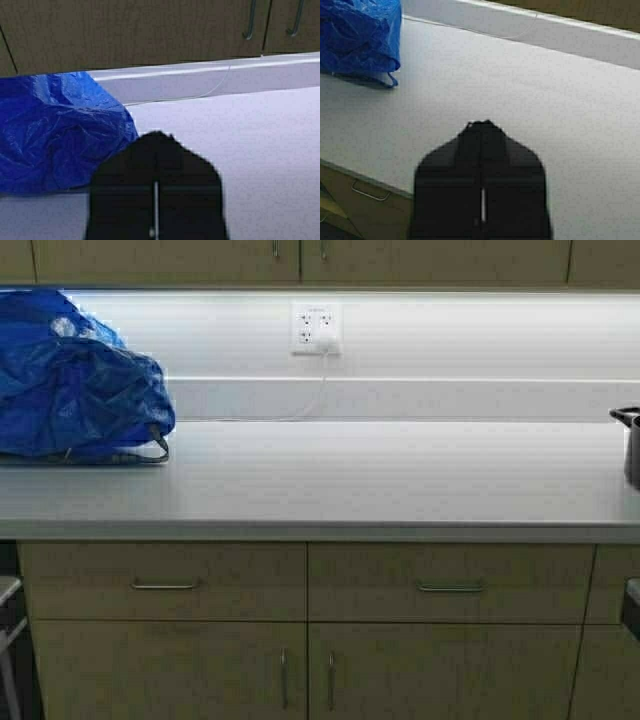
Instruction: Open the cabinet, put the pot inside, then close it
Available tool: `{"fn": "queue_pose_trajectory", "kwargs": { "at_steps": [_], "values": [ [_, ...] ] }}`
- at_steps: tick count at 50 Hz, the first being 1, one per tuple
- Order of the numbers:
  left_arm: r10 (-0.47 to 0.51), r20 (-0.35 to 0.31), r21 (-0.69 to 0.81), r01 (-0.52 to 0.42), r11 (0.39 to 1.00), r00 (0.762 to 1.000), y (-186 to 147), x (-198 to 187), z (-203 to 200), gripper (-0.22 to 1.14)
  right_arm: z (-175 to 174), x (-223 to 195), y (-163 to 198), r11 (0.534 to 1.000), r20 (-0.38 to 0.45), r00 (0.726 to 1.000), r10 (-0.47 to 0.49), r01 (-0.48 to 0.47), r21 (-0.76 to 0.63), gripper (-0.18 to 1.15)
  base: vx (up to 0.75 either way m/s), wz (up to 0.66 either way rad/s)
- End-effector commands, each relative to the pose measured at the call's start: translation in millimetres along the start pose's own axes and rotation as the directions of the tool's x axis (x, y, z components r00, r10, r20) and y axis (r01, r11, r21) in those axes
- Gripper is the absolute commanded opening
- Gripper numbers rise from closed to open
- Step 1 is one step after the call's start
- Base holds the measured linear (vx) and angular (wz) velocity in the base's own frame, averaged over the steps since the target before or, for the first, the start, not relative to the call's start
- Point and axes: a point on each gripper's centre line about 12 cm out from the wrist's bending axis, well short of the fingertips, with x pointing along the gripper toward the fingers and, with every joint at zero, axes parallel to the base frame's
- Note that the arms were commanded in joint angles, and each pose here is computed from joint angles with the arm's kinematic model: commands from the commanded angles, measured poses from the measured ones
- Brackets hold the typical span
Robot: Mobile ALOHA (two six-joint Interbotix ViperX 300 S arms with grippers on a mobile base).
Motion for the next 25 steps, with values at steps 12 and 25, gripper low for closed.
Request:
{"fn": "queue_pose_trajectory", "kwargs": {
  "at_steps": [12, 25],
  "values": [
    [0.0, 0.026, 0.002, 0.0, 1.0, 1.0, -0.1, -1.7, 8.4, 0.03, 12.3, -8.4, 0.3, 1.0, 0.043, 0.999, 0.003, -0.003, -0.002, 0.07, 0.0, 0.0],
    [-0.001, 0.031, 0.002, 0.001, 1.0, 1.0, -0.6, -1.7, 9.9, 0.03, 13.4, -9.0, 0.2, 1.0, 0.046, 0.999, 0.003, -0.003, -0.002, 0.07, 0.0, 0.0]
  ]
}}
